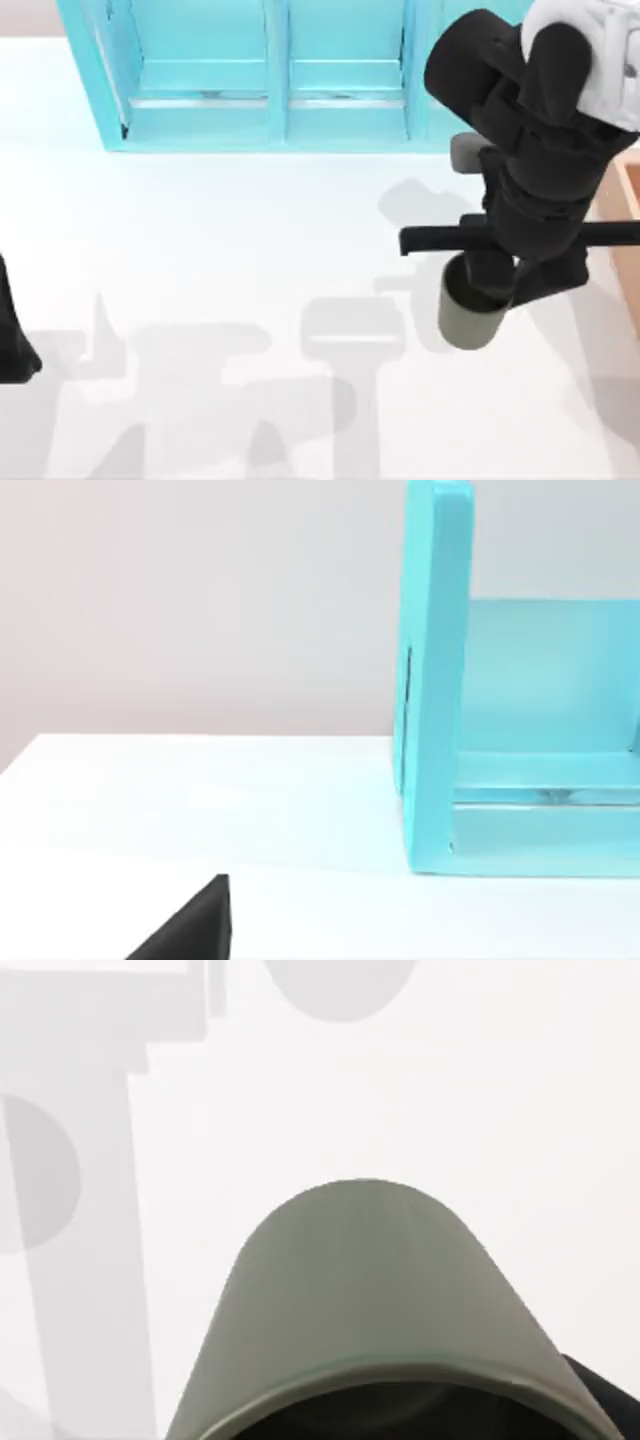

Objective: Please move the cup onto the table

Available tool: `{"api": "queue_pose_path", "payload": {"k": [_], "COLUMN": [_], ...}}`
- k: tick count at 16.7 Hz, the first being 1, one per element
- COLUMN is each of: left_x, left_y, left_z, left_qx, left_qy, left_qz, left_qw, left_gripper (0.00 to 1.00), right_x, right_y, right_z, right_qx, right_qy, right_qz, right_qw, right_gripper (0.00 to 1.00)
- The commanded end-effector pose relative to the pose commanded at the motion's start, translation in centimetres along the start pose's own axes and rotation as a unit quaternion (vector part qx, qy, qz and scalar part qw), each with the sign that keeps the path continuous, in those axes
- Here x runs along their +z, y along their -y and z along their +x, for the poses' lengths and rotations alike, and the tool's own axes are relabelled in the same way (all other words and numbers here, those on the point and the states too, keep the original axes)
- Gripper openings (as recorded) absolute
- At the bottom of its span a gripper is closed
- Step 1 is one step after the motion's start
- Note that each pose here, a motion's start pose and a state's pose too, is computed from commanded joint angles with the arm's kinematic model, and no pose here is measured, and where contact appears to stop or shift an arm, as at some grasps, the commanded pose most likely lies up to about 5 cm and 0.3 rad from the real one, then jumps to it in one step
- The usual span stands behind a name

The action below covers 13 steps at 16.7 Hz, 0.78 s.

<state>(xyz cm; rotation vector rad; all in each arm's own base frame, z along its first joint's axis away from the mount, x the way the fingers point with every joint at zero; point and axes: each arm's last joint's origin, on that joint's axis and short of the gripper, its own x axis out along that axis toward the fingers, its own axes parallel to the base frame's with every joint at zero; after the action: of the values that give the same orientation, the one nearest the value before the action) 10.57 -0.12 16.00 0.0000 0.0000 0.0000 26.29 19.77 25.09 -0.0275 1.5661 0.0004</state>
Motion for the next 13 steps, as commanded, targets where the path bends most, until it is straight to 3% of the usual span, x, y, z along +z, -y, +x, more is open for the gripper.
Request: {"api": "queue_pose_path", "payload": {"k": [4,10,13], "left_x": [0.0,0.0,0.0], "left_y": [0.0,0.0,0.0], "left_z": [0.0,0.0,0.0], "left_qx": [0.0,0.0,0.0], "left_qy": [0.0,0.0,0.0], "left_qz": [0.0,0.0,0.0], "left_qw": [1.0,1.0,1.0], "left_gripper": [1.0,1.0,1.0], "right_x": [0.3,0.4,0.5], "right_y": [-2.6,-2.6,-3.1], "right_z": [0.1,0.3,2.1], "right_qx": [0.003,0.004,0.004], "right_qy": [0.009,0.009,0.01], "right_qz": [0.012,0.017,0.015], "right_qw": [1.0,1.0,1.0], "right_gripper": [0.0,0.0,0.0]}}
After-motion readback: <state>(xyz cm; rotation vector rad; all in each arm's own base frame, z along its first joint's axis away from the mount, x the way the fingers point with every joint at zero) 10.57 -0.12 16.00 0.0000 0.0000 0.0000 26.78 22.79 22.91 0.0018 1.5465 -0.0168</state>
